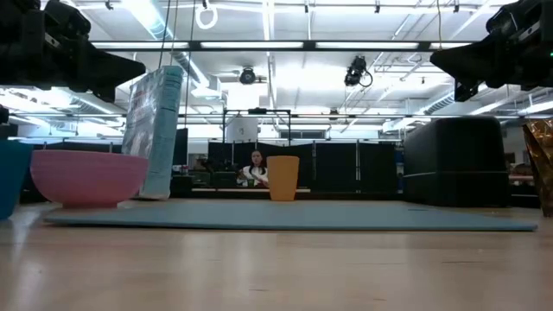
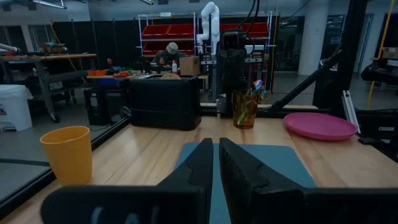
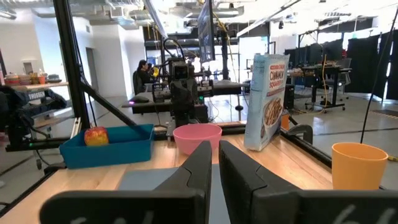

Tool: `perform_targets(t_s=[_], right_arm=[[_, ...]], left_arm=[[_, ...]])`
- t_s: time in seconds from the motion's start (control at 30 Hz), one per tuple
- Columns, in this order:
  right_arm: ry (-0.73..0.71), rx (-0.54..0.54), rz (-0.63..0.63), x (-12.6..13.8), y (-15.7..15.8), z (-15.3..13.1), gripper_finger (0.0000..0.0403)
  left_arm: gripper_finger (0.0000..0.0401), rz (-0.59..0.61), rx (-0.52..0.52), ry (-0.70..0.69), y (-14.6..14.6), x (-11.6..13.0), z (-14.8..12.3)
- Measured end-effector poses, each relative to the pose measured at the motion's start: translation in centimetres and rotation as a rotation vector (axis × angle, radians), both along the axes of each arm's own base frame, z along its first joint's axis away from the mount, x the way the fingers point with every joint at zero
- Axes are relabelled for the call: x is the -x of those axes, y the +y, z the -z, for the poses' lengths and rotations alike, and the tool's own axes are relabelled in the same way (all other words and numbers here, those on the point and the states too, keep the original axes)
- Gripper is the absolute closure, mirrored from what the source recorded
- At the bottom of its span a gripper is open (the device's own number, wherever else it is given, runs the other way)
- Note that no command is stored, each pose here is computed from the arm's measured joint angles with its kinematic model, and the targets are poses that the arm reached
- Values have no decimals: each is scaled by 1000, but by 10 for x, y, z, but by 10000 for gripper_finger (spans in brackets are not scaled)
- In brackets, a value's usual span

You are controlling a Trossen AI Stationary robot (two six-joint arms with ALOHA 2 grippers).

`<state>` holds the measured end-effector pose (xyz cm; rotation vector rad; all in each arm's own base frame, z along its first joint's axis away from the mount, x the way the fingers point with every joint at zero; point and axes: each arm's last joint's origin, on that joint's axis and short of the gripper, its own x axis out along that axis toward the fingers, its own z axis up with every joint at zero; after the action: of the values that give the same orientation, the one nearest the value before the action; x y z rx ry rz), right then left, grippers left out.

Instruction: Arrange a breakfast setting

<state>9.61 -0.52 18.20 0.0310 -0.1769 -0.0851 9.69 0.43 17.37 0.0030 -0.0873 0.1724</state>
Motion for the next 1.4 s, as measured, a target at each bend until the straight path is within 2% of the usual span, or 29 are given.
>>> perform_targets(t_s=[0.07, 0.2, 0.33, 0.43, 0.53, 0.63, 0.77, 0.9, 1.0, 1.13, 1.27, 1.4], right_arm=[[-34, -10, 1, 1, 0, -3, 364], [-72, -120, -38, 1, 0, -6, 364], [-82, -113, 3, 2, -1, -7, 364], [-154, -145, 34, 2, -2, -13, 364], [-148, -93, 13, 1, 0, -22, 364], [-129, -81, 49, -3, 0, -38, 364], [-48, -50, 70, -16, 1, -52, 363], [24, -19, 72, -34, 2, -66, 343], [73, 16, 64, -48, 5, -75, 313], [141, 45, 32, -63, 10, -90, 260], [263, 58, -5, -72, 16, -108, 208], [375, 69, -43, -77, 23, -118, 162]], left_arm=[[367, 0, 0, 0, 0, 0, 0], [367, 0, 0, -5, 0, 0, 0], [367, 0, 1, -72, 0, 1, -7], [367, 3, 20, -100, 0, 1, -9], [367, 23, 64, -112, 0, 1, -10], [367, 27, 79, -133, 0, 2, -11], [367, 43, 124, -204, -1, 1, -18], [367, 70, 133, -207, -3, -7, -20], [367, 87, 148, -127, -8, -18, -22], [357, 83, 129, -1, -17, -38, -44], [310, 10, 141, 237, -26, -57, -66], [243, -70, 280, 488, -31, -68, -85]])
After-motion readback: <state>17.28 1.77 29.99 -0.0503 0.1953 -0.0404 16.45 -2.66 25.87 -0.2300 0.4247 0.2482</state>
